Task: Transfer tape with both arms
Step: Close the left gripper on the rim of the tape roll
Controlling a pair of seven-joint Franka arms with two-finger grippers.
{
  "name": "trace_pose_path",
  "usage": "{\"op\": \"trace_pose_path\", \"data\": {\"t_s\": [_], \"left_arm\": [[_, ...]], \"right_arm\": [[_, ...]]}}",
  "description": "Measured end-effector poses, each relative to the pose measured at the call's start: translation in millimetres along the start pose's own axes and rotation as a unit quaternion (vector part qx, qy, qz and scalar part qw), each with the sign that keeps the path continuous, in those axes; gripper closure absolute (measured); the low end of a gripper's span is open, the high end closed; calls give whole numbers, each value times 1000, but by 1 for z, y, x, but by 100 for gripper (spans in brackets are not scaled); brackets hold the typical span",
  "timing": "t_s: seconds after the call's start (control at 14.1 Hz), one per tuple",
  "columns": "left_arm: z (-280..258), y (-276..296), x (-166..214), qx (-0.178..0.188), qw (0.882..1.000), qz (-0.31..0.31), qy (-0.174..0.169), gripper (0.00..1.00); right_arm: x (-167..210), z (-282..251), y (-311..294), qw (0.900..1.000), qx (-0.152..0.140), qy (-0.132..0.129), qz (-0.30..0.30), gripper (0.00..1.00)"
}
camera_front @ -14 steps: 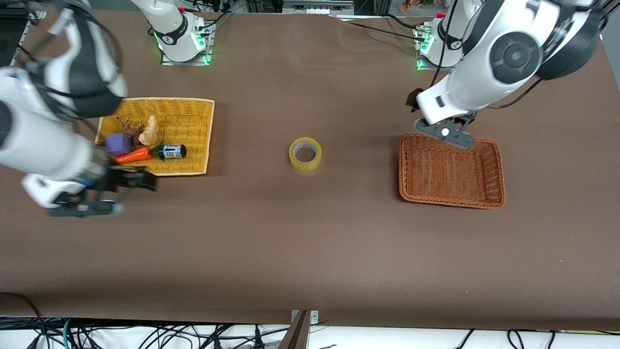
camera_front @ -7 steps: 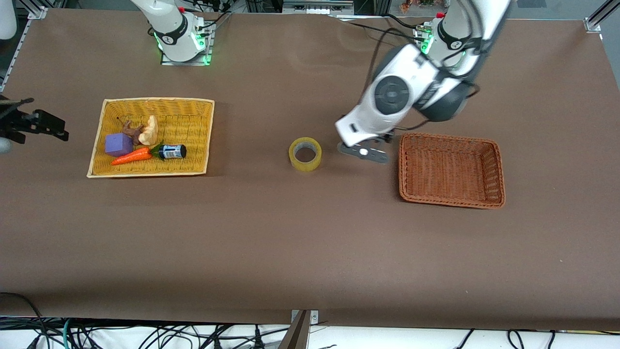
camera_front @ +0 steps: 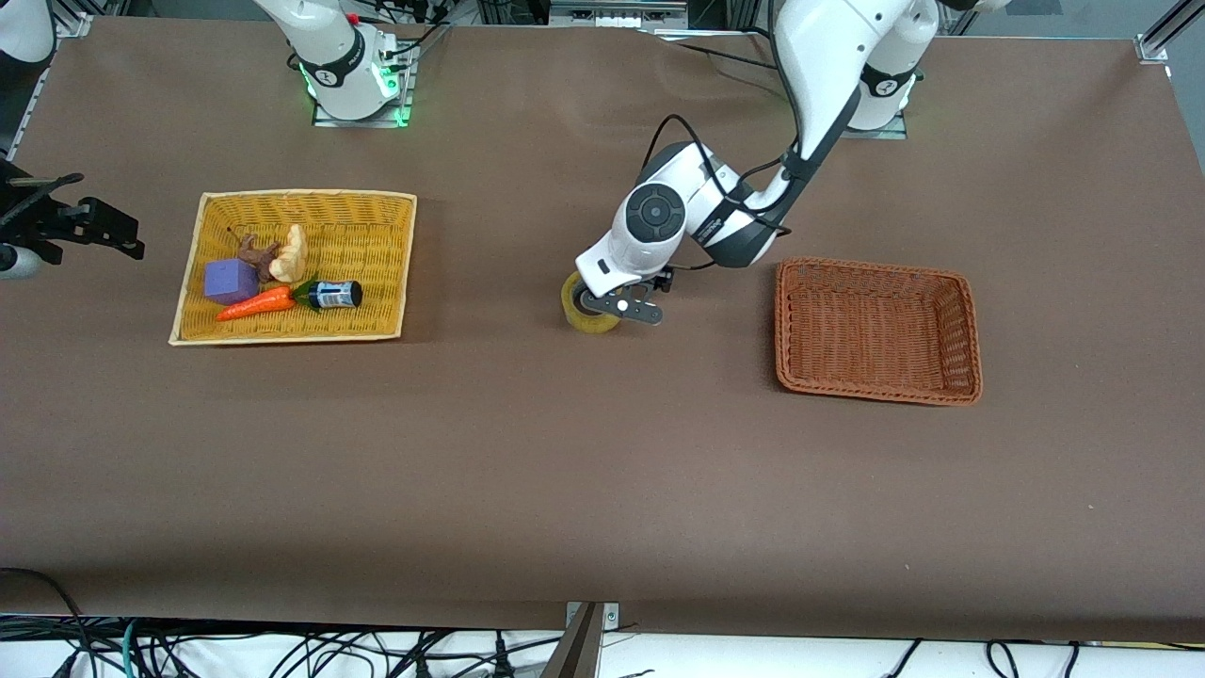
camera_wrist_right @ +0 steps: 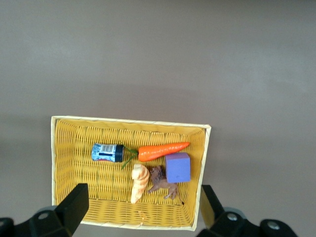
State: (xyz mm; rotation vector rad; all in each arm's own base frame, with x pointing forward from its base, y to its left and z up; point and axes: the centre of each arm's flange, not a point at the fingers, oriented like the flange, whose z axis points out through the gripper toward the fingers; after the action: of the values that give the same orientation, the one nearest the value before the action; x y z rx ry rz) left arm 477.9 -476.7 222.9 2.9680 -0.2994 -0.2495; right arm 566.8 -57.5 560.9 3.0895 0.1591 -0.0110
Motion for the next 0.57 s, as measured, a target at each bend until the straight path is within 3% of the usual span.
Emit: {"op": "trace_pose_path", "data": {"t_s": [0.21,0.43,0.57], "left_arm": [[11,-4,12,-17,999,-9,31,0],[31,-14,20,-15,999,-10,42,0],[34,-17,22,-2,999,5,50,19]], "right_arm": [[-2,-24,5,1000,-8,26,4,0],[-13,-44,9,999,-7,29,40,0],[-14,-49,8,997,-6,34,68,0]]}}
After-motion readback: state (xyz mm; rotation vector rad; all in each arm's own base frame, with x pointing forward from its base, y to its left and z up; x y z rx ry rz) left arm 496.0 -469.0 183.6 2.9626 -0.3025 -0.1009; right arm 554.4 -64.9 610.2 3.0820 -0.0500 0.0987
